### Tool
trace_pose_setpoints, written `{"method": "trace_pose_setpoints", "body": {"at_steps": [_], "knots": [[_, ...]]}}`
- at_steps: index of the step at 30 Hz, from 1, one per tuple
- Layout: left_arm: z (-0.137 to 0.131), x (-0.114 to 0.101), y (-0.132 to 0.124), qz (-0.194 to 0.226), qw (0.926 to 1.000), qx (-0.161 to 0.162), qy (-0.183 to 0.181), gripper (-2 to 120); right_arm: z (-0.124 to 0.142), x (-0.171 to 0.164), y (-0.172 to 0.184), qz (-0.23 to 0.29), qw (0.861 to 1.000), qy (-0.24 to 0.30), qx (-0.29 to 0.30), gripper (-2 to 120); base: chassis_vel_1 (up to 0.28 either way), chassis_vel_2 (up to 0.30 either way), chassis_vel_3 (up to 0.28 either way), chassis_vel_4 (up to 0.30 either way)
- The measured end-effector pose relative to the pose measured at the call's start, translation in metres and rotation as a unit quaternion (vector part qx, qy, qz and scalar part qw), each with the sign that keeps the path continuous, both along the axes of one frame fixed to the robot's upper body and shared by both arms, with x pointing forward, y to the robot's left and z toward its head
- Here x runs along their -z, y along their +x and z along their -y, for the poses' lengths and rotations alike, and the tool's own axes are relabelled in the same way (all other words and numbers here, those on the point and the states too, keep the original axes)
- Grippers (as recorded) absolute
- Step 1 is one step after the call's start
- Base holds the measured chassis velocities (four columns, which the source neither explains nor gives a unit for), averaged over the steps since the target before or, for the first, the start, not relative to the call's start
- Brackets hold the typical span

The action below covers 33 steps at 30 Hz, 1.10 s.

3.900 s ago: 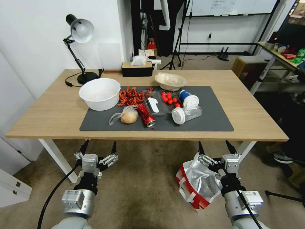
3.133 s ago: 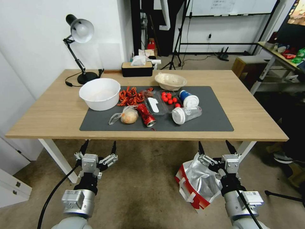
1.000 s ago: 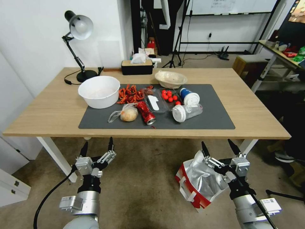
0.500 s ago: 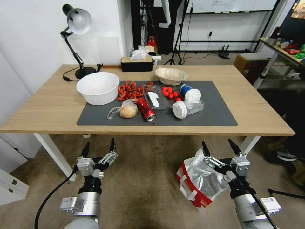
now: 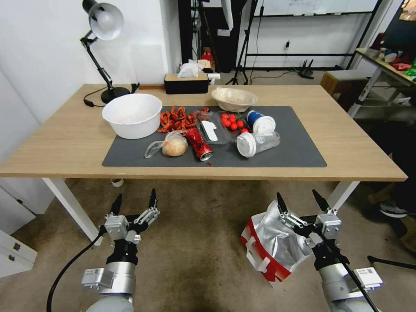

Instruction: Pick up the food delivery bag from the floor and place it on the table.

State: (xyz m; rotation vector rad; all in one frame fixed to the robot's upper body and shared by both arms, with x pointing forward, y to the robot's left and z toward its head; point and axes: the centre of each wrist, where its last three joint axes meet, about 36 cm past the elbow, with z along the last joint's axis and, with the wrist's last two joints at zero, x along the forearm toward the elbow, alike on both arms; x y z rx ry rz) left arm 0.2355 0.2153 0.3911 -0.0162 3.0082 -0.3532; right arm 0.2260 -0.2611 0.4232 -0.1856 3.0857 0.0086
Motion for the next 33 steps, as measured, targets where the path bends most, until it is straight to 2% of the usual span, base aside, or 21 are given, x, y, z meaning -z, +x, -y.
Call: {"method": "trace_pose_setpoints", "body": {"at_steps": [33], "knots": [[0.0006,0.0010,-0.0019,-0.004,1.0000,0.002,-0.001,100,-0.0015,0.0012,-0.0006,-0.004,1.000,0.001,-0.002,100,0.000,0.000,0.000,0.000]]}}
